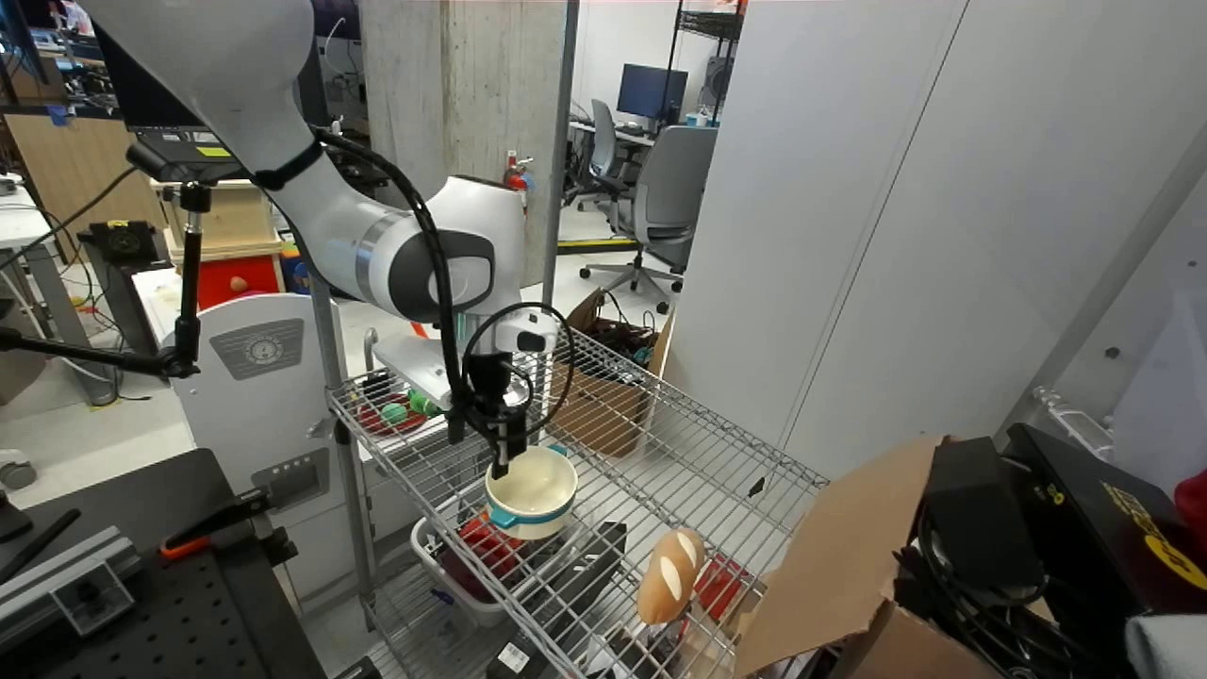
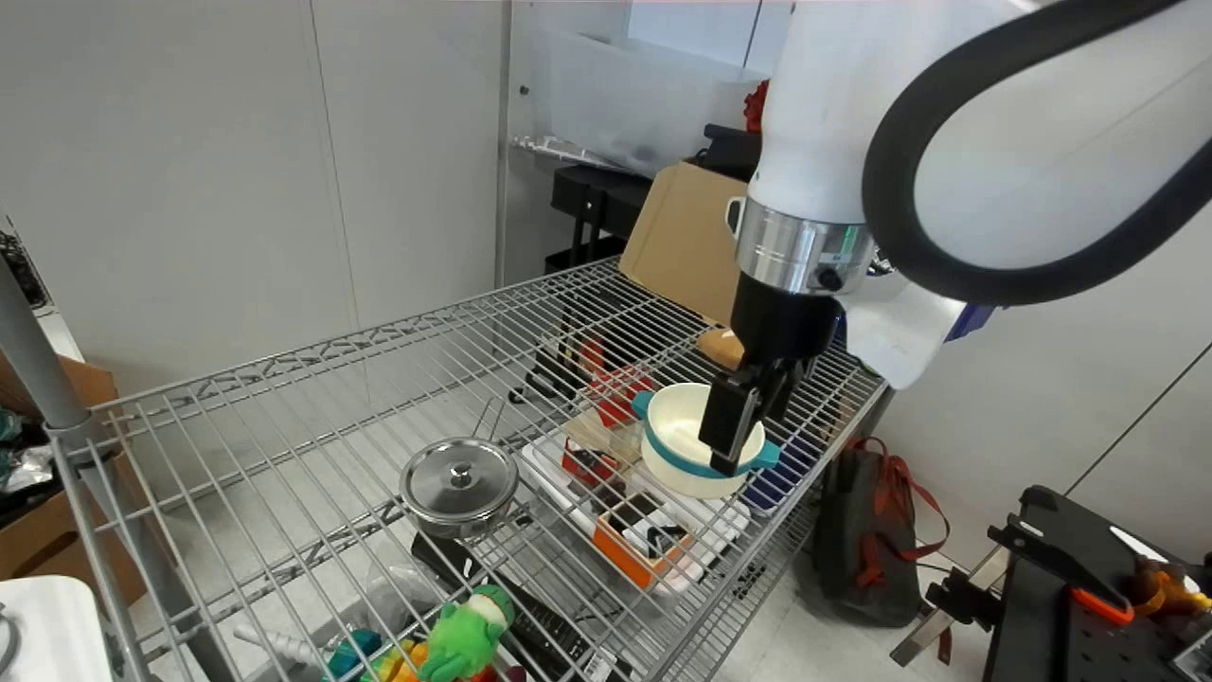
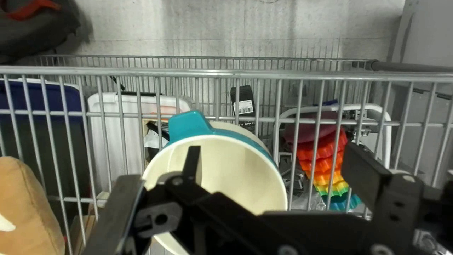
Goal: Move the white and green pot to the left side of the shelf.
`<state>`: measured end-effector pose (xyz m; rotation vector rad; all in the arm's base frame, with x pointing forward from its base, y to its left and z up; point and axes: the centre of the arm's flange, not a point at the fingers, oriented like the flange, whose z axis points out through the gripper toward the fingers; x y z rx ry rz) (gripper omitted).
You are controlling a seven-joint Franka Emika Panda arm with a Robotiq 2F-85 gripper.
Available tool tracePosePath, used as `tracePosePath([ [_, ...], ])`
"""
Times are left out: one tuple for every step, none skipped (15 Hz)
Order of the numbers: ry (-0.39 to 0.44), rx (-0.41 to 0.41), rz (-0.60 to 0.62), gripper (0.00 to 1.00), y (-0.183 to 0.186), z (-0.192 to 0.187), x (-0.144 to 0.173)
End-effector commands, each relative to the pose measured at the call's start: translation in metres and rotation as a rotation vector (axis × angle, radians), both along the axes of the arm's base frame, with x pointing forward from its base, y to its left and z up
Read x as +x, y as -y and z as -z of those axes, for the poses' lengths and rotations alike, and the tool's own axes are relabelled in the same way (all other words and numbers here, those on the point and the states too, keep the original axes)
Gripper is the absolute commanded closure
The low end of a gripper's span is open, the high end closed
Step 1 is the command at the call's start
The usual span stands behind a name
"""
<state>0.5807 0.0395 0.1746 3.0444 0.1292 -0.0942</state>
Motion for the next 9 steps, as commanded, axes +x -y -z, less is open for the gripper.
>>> tracePosePath([
  [0.045, -0.039, -0.03, 0.0, -0.007, 0.014, 0.029],
  [0.046, -0.042, -0.038, 0.0, -0.008, 0.019, 0.034],
  [0.048, -0.043, -0.041, 0.0, -0.01, 0.024, 0.039],
  [0.05, -0.044, -0.045, 0.0, -0.012, 0.028, 0.043],
  [0.05, -0.046, -0.046, 0.0, -0.014, 0.032, 0.048],
  [0.046, -0.052, -0.045, 0.0, -0.014, 0.037, 0.053],
  [0.046, -0.054, -0.047, 0.0, -0.014, 0.041, 0.056],
  [0.044, -0.058, -0.045, 0.0, -0.013, 0.046, 0.061],
  [0.038, -0.06, -0.043, 0.25, -0.012, 0.053, 0.065],
])
